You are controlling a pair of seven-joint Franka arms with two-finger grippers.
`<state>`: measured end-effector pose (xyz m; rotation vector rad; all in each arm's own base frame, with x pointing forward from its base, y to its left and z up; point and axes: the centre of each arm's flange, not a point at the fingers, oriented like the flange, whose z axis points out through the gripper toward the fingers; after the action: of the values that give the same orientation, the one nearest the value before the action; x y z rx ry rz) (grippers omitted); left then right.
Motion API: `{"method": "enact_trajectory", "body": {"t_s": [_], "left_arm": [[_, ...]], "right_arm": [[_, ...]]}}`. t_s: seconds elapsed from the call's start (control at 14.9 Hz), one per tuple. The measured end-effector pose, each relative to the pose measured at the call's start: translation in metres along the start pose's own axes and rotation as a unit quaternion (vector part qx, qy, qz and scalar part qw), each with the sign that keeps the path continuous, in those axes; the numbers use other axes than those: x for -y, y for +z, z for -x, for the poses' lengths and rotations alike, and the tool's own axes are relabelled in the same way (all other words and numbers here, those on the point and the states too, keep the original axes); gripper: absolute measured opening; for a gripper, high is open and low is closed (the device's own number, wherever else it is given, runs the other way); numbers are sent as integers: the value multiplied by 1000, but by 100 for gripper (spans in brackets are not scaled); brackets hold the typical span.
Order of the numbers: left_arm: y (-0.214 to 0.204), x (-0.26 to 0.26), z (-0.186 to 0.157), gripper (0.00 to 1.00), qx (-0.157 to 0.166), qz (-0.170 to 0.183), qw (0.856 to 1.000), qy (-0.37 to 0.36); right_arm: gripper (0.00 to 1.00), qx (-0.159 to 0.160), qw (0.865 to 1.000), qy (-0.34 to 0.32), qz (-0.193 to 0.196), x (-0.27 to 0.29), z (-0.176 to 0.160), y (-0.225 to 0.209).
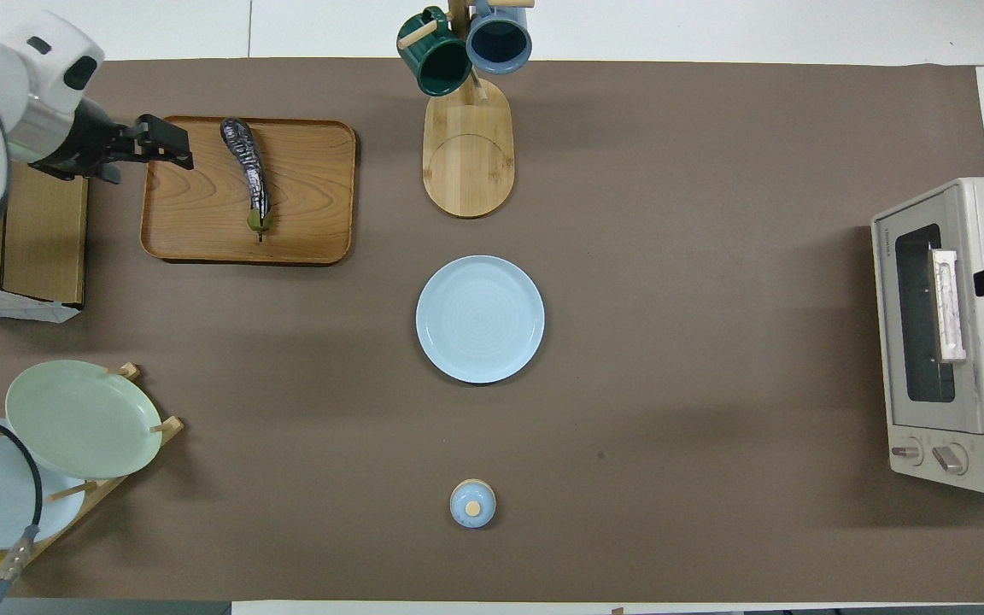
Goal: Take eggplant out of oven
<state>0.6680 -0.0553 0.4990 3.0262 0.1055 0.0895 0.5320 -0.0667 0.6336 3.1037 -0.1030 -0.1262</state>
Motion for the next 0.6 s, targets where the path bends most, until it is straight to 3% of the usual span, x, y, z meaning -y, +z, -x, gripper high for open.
{"method": "enact_trajectory", "body": {"t_s": [0.33,0.6], "left_arm": [[-109,6,63,100,25,-11,1000,1],[-128,9,95,100,50,-33,998,12]], "right_arm": [[100,2,1000,-5,-18,9,0,0],[100,10,1000,-5,-20,9,2,2]]}}
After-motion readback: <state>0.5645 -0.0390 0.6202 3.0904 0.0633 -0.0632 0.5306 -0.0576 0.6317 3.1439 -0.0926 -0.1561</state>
